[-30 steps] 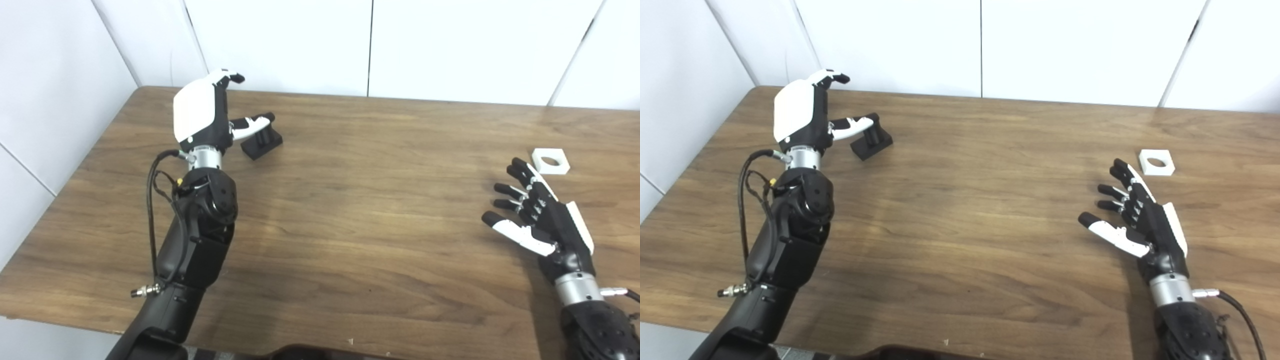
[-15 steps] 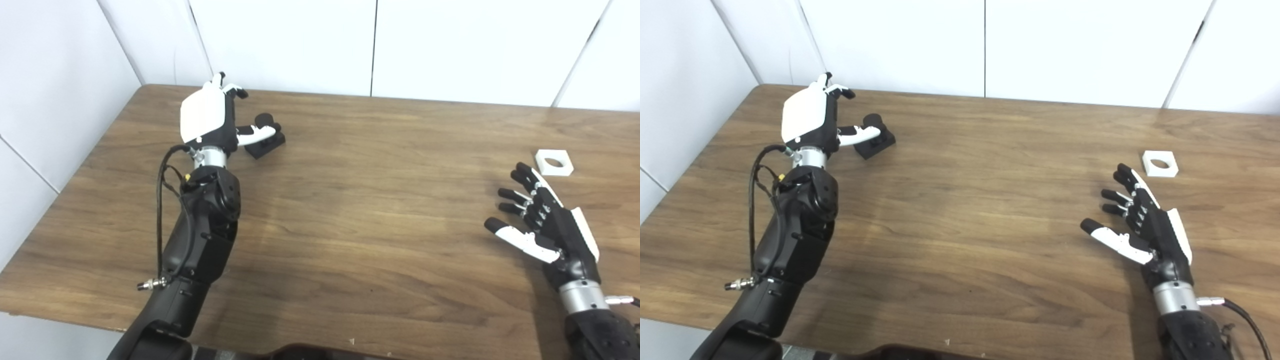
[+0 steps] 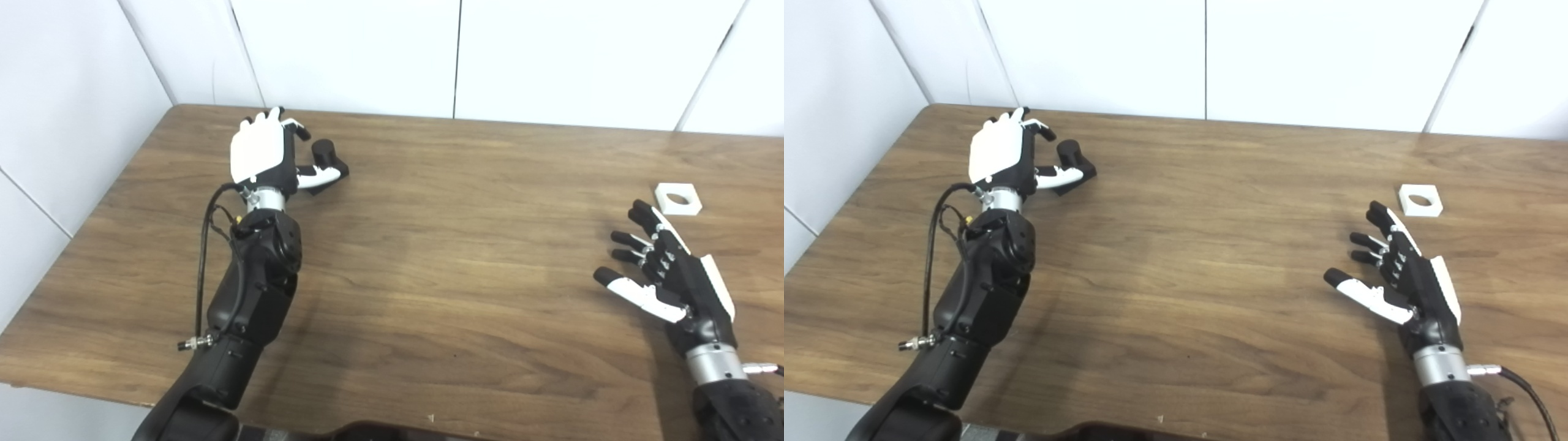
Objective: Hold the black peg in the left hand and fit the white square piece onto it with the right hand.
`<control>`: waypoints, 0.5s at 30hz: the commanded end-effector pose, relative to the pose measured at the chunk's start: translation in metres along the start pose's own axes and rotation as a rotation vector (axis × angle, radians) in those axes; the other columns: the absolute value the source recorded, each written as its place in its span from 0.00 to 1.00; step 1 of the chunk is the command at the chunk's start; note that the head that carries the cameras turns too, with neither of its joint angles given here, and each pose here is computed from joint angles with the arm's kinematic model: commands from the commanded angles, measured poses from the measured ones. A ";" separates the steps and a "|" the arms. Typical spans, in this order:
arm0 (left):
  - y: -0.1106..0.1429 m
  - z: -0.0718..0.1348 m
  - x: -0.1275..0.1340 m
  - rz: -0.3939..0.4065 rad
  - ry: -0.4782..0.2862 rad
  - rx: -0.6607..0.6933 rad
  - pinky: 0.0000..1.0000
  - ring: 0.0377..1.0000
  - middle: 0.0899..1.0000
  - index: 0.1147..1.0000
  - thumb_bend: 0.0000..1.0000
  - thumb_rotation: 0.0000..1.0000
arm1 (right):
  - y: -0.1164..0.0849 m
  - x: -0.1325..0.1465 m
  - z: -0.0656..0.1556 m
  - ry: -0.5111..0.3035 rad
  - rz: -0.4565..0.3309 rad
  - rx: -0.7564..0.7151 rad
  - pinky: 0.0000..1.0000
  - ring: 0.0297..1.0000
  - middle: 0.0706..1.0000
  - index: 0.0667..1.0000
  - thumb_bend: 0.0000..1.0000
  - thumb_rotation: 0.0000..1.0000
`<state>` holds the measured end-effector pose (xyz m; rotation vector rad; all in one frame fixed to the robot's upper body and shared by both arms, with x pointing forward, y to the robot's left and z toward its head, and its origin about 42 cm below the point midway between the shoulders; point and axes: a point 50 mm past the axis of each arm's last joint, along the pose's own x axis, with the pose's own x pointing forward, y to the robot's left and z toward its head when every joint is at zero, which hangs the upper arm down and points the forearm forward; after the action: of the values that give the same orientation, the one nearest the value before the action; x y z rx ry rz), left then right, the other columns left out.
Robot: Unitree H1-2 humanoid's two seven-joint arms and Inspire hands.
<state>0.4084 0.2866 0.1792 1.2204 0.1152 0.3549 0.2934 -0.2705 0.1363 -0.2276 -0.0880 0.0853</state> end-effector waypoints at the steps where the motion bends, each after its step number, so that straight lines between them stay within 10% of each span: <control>1: 0.025 0.010 0.018 0.104 -0.031 0.002 1.00 0.97 0.95 0.61 0.89 0.45 | -0.004 0.006 0.013 -0.068 -0.007 -0.007 0.74 0.81 0.92 0.91 0.83 0.32; 15: 0.013 0.003 0.023 0.088 -0.020 0.054 1.00 0.97 0.94 0.59 0.90 0.44 | -0.007 0.004 0.012 -0.066 -0.003 -0.020 0.74 0.80 0.92 0.91 0.84 0.33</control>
<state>0.4151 0.2890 0.1680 1.2617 0.1311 0.3484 0.2933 -0.2708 0.1362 -0.2300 -0.0890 0.0857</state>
